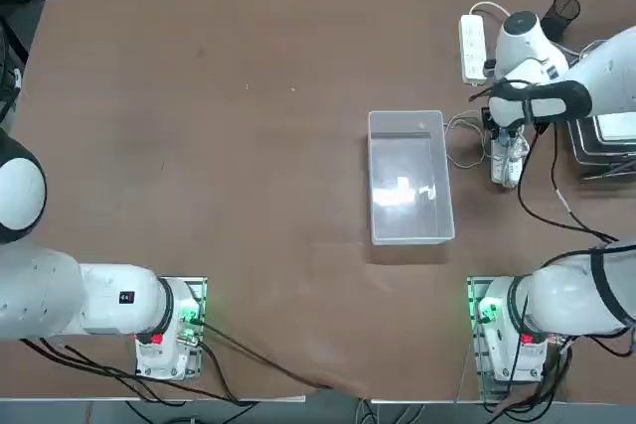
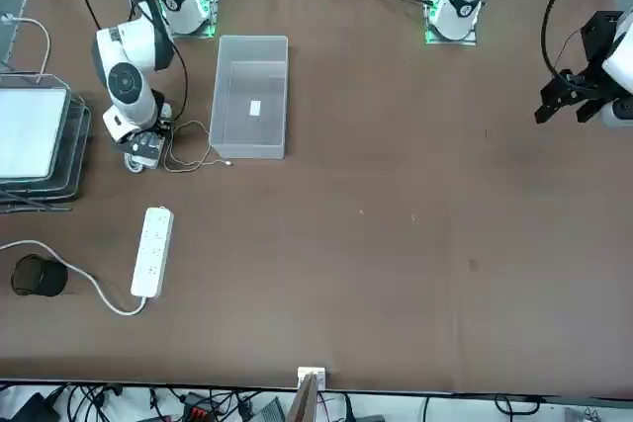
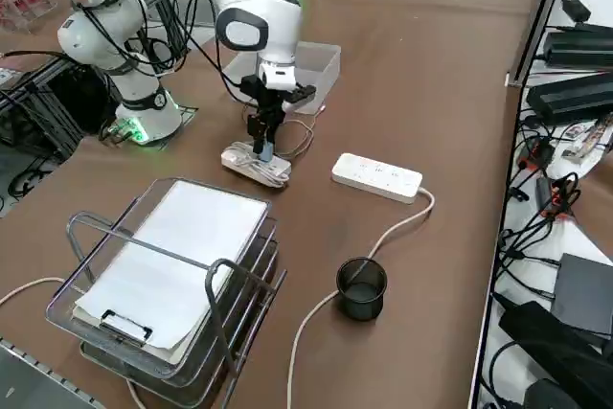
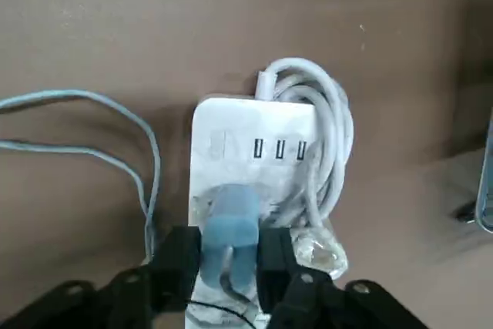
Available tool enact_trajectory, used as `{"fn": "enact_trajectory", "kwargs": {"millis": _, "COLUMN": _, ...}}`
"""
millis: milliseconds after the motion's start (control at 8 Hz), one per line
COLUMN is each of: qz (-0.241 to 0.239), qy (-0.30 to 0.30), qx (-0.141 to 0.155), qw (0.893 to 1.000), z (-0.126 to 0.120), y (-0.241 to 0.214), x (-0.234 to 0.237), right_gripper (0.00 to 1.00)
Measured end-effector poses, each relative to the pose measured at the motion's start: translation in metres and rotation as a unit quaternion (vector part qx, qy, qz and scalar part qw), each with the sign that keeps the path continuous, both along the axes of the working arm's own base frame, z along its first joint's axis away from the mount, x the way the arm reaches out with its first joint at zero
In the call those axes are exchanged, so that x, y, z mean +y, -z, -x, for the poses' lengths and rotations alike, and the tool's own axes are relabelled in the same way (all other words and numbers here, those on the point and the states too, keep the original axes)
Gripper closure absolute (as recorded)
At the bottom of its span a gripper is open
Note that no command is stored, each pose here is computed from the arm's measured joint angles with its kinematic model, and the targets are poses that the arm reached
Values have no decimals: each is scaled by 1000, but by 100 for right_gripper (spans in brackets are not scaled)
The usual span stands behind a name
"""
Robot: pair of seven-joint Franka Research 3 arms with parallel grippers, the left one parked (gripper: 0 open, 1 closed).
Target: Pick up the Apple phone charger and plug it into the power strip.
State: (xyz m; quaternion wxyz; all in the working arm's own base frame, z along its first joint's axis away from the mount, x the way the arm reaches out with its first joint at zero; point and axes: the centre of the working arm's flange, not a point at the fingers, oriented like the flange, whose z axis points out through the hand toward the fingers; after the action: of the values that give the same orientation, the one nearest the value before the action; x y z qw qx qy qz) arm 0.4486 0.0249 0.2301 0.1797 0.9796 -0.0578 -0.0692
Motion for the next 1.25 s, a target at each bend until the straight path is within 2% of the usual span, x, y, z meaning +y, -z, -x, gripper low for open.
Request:
{"fn": "enact_trajectory", "kwargs": {"millis": 125, "qz": 0, "qy": 0, "qx": -1, "qw": 1000, "z": -1, "y": -1, "x": 0, "right_gripper": 63}}
{"fn": "enact_trajectory", "kwargs": {"millis": 750, "qz": 19, "qy": 11, "qx": 12, "qw": 1000, "z": -10, "y": -16, "x": -5, "right_gripper": 64}}
{"fn": "enact_trajectory", "kwargs": {"millis": 1250, "qz": 0, "qy": 28, "qx": -20, "qw": 999, "z": -30, "y": -45, "x": 2, "right_gripper": 64}}
